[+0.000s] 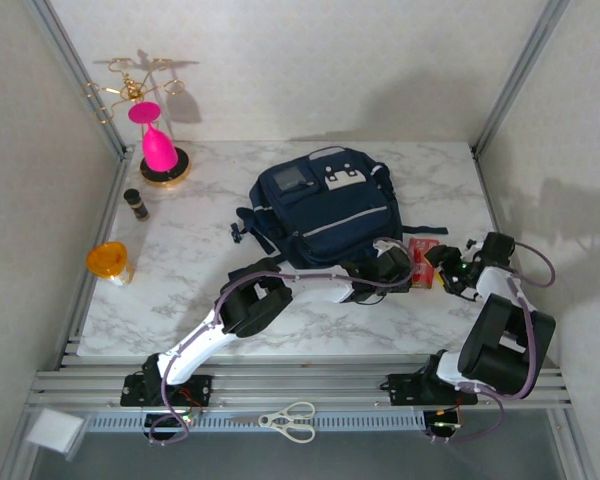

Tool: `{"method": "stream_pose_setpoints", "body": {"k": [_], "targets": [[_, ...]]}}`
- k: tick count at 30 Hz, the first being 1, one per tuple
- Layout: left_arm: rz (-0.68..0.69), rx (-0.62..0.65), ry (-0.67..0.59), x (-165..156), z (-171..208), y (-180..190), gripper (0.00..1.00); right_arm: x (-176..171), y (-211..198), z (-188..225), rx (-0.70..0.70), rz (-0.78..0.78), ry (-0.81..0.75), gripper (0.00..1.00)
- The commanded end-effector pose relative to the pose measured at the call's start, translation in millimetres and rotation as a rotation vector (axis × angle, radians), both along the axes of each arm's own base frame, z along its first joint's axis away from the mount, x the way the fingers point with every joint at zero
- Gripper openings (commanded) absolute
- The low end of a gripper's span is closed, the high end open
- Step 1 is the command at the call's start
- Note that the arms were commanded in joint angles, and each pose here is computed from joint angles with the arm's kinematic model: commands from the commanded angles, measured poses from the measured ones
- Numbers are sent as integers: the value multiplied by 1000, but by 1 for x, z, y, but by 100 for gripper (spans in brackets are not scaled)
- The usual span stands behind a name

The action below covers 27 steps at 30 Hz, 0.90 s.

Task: Pack the student bag
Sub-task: Pick up the loose stationery from the middle-right of the table.

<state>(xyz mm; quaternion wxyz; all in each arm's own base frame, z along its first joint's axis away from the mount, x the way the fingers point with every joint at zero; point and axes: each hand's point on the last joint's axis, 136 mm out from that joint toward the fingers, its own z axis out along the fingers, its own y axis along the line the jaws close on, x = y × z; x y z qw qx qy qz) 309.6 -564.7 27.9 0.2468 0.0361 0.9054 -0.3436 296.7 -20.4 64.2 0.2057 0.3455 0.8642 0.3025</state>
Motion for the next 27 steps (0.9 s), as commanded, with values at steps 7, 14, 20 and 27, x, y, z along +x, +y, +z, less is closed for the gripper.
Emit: {"method": "stream_pose_setpoints", "body": {"k": [7, 14, 20, 27], "targets": [[105, 161, 65, 30, -50, 73, 21, -20, 44, -5, 100, 115, 48, 62], [77, 148, 86, 26, -53, 78, 20, -12, 58, 12, 78, 197, -32, 61], [66, 138, 103, 22, -56, 86, 18, -12, 69, 11, 49, 251, -31, 58], [56, 129, 116, 19, -58, 86, 16, -6, 70, 22, 39, 245, -80, 55]]}}
